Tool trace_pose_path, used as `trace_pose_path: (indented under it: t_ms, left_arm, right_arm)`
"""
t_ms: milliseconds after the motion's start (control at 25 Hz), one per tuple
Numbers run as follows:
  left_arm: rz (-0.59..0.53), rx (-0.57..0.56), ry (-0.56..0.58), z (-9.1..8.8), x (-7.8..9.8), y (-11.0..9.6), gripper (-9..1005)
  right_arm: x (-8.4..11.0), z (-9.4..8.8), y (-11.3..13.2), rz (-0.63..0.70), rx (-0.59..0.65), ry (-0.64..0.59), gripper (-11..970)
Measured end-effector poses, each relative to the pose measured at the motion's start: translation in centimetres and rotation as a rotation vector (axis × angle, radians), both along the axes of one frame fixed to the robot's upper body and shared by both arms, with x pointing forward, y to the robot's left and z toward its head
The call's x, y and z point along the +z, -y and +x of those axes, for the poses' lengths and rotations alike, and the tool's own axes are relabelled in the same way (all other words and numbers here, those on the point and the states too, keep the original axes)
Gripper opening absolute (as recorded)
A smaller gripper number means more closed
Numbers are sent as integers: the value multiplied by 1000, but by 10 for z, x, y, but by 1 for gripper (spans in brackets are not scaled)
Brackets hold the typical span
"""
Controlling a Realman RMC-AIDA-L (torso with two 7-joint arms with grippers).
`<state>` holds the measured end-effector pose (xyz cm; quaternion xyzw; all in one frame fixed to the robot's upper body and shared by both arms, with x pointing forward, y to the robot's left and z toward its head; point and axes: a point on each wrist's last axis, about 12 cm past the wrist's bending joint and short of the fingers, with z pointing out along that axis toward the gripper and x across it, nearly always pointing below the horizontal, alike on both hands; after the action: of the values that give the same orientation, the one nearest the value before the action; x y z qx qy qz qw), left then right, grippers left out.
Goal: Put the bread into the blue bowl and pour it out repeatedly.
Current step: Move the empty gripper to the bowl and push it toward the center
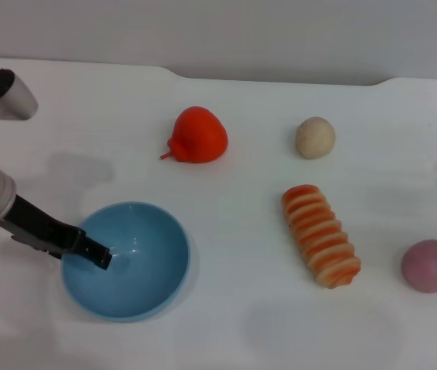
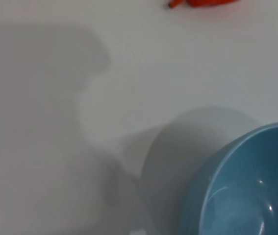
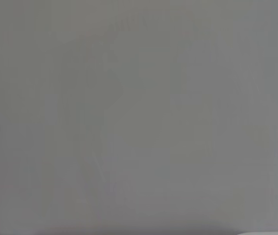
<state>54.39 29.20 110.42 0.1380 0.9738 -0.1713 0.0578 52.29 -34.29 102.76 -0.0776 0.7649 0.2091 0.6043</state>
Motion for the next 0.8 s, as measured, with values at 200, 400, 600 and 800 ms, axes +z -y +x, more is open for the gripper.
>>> trace_pose_path:
  t_ms: [200, 400, 600, 800]
  left_arm:
    - [-5, -2, -21, 0, -10, 1, 862]
    - [-7, -8, -28, -1, -12, 2, 858]
    - [-12, -19, -41, -3, -17, 3, 804]
    - [-14, -17, -27, -1, -16, 5, 642]
  right_arm:
    - [-1, -1, 0, 2, -2, -2, 376]
    - [-1, -2, -2, 8, 2, -1, 373]
    - [-2, -3, -3, 13, 4, -3, 370]
    - [-3, -4, -3, 21, 0, -5, 368]
